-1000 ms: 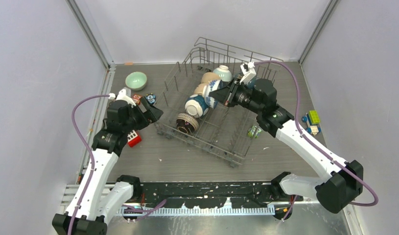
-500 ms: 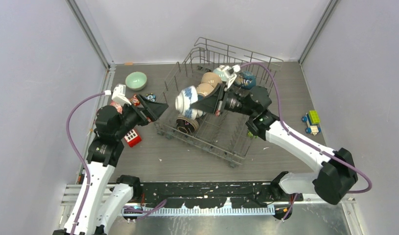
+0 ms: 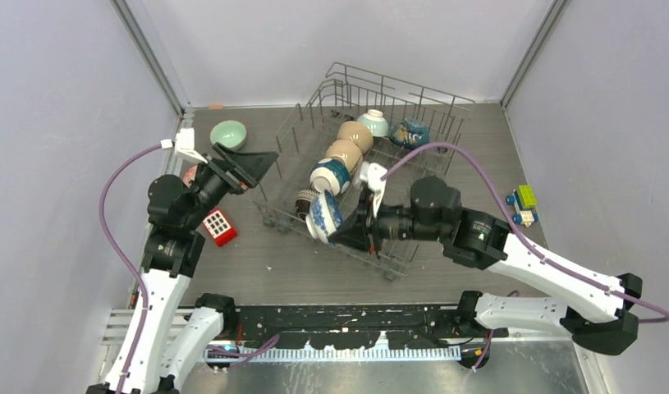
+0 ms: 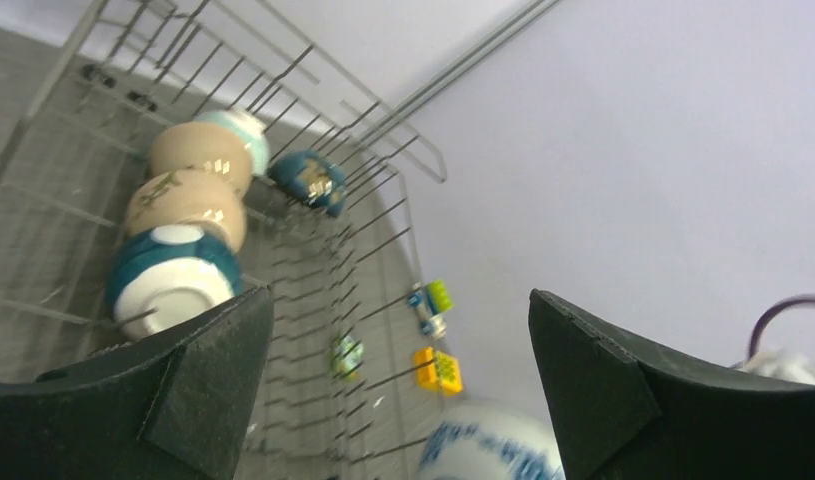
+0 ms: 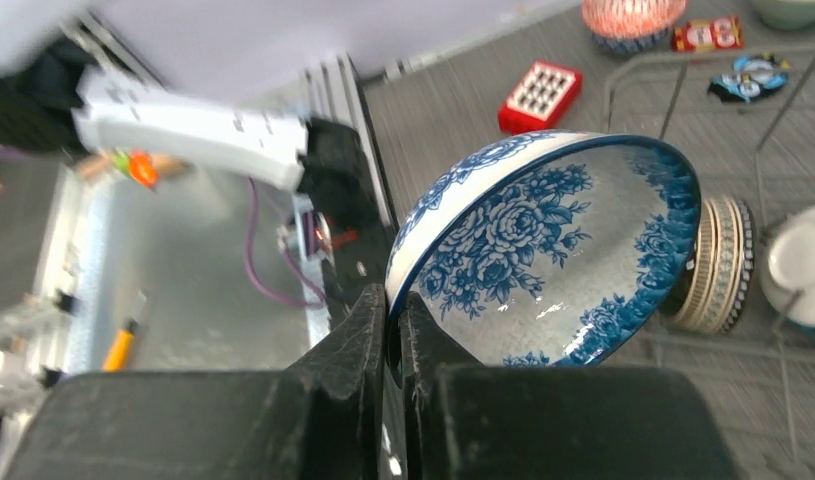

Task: Unload the bowls from the dish rack
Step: Place the bowl at the center of the board.

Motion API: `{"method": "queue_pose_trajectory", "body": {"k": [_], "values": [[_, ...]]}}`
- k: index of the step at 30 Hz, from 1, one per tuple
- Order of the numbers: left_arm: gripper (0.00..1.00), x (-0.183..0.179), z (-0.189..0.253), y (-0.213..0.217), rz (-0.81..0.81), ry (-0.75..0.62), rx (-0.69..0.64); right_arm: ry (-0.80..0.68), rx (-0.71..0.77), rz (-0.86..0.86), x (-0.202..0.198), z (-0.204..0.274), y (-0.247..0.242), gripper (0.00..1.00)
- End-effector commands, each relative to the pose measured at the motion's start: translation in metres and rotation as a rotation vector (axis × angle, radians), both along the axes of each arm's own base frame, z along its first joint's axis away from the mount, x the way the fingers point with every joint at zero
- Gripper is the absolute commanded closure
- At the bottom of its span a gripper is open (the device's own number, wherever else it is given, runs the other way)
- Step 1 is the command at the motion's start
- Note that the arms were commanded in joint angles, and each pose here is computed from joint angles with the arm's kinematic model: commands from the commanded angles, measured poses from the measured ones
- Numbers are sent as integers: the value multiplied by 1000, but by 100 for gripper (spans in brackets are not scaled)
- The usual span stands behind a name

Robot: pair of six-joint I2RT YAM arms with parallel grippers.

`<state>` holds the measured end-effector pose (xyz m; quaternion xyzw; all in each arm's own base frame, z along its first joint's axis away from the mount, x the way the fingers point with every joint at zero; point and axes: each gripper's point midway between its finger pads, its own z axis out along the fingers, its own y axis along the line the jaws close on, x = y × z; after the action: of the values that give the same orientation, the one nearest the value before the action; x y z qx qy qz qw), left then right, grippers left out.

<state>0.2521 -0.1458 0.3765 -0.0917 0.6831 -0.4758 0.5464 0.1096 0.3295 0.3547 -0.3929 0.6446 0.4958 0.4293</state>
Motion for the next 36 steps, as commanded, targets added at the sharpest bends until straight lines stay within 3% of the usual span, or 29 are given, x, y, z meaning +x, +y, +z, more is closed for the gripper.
{"method": "queue_pose_trajectory", "body": {"k": [1,3,7,17,27,36], "values": [[0,13,32,-6,-19,-99,-196,-225,-173,-107,1,-16,-22,99],[0,19,16,-10,-37,-39,-165,-292,-234,-142,-1,-22,-30,99],[0,17,-28,-20,-95,149,32,-402,-357,-166,-10,-33,-42,99],[0,-39,-75,-26,-92,272,535,-791,-691,-131,-38,-65,-36,99],[0,-66,-76,-4,-68,265,845,-1007,-894,37,-68,-91,-41,99],[0,-97,-49,-36,-267,138,973,-1074,-1004,188,-84,-113,-49,99]]}}
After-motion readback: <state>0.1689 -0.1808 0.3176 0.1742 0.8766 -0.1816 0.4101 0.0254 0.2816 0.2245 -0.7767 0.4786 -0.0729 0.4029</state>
